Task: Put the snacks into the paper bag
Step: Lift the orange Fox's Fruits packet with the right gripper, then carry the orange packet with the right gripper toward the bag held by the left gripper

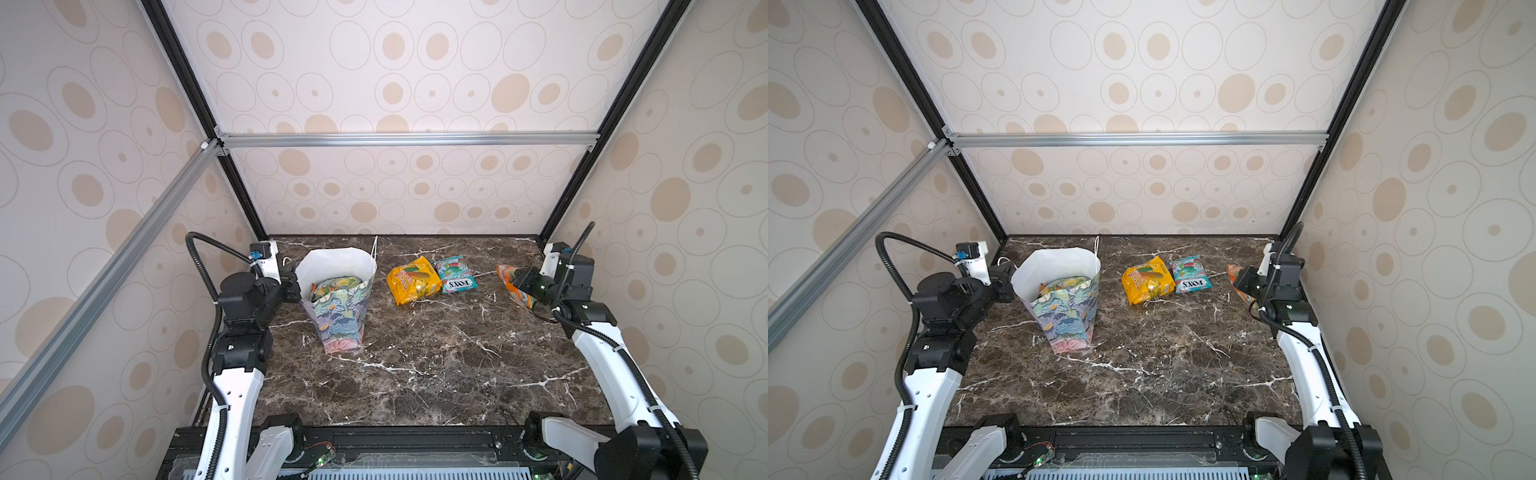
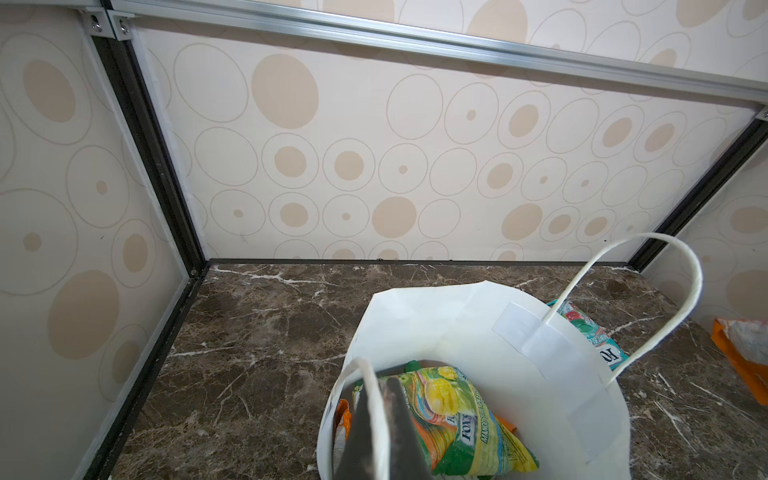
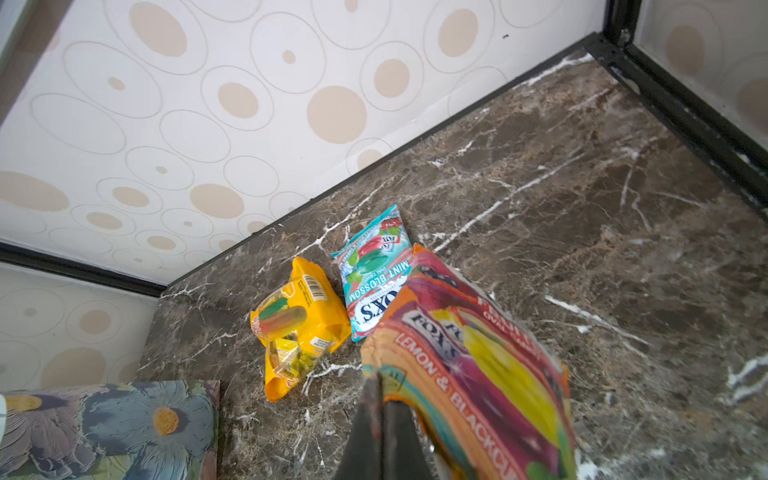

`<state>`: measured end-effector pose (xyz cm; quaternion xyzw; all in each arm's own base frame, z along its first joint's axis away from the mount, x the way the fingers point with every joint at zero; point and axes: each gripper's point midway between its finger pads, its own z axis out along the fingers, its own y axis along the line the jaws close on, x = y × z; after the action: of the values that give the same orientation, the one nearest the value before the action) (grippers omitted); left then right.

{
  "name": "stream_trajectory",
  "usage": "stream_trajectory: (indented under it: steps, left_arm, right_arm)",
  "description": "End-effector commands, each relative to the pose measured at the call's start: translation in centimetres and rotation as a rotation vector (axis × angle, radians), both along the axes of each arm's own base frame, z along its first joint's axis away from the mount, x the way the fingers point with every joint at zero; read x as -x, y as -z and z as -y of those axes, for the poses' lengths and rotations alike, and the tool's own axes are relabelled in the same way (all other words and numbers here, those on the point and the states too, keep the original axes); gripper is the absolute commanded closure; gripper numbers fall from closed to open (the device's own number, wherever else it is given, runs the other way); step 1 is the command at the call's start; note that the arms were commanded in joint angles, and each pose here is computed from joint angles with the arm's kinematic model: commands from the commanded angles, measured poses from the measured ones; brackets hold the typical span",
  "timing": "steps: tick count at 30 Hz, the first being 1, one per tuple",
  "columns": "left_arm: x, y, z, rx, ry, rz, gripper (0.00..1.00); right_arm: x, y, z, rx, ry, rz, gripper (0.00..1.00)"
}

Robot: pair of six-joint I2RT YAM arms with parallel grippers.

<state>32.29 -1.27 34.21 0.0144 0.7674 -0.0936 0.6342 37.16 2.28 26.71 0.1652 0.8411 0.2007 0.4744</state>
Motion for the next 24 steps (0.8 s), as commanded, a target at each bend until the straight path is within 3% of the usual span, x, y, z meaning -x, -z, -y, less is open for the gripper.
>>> stream_trajectory:
  steps: [1,24]
  left_arm:
    - [0.2,-1.6,-0.1,0.003,0.001,0.049,1.0]
    - [0.4,-1.7,-0.1,-0.001,-0.001,0.052,1.0]
  right_arm:
    - [-0.4,-3.9,-1.2,0.049,-0.042,0.083,1.0]
    - [-0.6,-19.7,-10.8,0.149,-0.321,0.348,1.0]
